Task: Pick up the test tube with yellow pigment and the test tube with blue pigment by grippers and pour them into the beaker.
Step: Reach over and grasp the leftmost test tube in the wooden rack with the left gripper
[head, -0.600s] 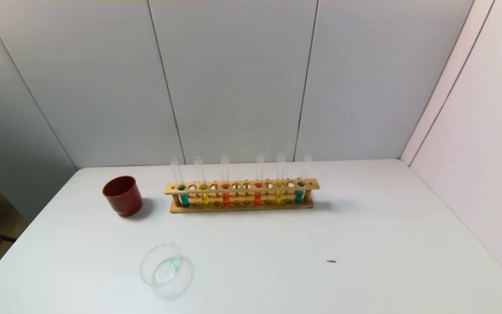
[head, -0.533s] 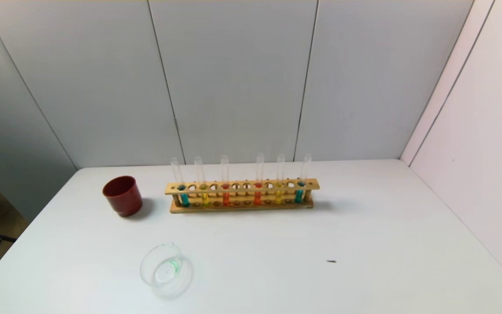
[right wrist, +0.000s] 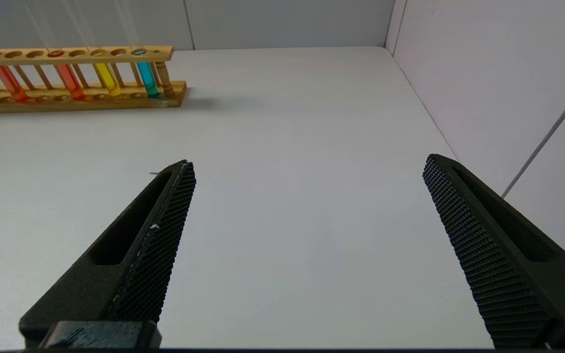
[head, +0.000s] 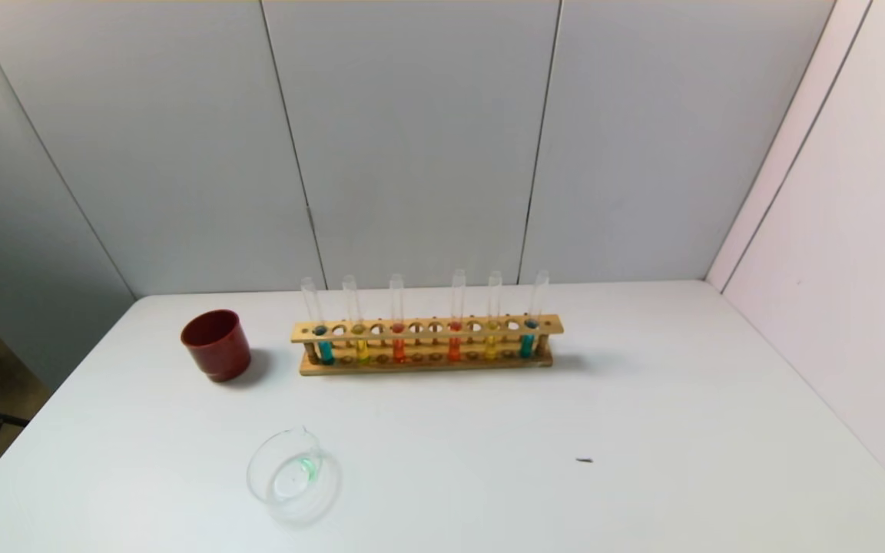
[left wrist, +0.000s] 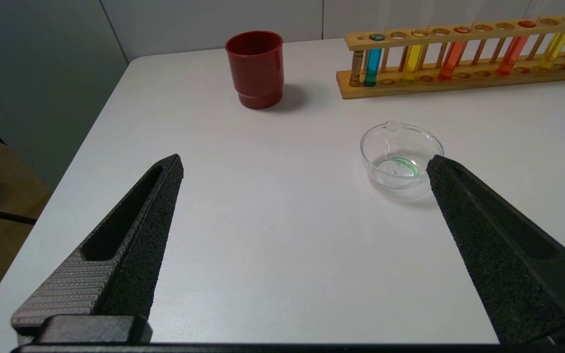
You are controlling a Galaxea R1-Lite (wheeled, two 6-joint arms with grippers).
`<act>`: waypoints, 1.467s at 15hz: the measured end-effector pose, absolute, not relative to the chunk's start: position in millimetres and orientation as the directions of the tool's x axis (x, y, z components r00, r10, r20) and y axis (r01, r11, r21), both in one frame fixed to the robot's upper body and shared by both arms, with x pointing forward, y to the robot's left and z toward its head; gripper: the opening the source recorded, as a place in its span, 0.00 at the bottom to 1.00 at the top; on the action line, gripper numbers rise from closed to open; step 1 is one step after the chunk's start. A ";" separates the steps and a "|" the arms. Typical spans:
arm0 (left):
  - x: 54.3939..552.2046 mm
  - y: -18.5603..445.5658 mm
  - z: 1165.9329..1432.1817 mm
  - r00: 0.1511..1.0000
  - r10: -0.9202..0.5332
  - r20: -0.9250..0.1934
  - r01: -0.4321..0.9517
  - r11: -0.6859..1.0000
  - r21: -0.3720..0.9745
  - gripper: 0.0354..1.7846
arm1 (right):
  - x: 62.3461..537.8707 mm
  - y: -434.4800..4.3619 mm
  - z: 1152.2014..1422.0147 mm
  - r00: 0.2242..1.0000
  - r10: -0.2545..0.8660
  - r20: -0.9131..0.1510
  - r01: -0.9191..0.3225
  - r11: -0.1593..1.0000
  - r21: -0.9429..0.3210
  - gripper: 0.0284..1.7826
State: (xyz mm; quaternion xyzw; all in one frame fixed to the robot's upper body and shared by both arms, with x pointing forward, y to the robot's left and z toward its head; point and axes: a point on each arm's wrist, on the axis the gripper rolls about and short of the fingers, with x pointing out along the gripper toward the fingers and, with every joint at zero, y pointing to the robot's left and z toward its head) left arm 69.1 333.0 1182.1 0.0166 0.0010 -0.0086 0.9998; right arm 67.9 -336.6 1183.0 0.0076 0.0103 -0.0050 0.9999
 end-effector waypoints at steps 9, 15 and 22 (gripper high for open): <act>66.7 332.7 1216.4 1.000 -0.030 0.002 0.030 0.998 0.055 0.98 | 67.9 -336.6 1183.0 1.000 -0.009 -0.021 0.010 1.000 0.015 0.95; 105.2 332.1 1291.6 0.993 -0.063 -0.099 0.068 0.997 0.049 0.98 | 67.9 -336.6 1183.0 1.000 -0.010 -0.021 0.010 1.000 0.015 0.95; 217.4 326.4 1335.5 0.976 -0.146 -0.161 0.151 0.988 0.017 0.98 | 67.9 -336.6 1183.0 1.000 -0.010 -0.021 0.010 1.000 0.016 0.95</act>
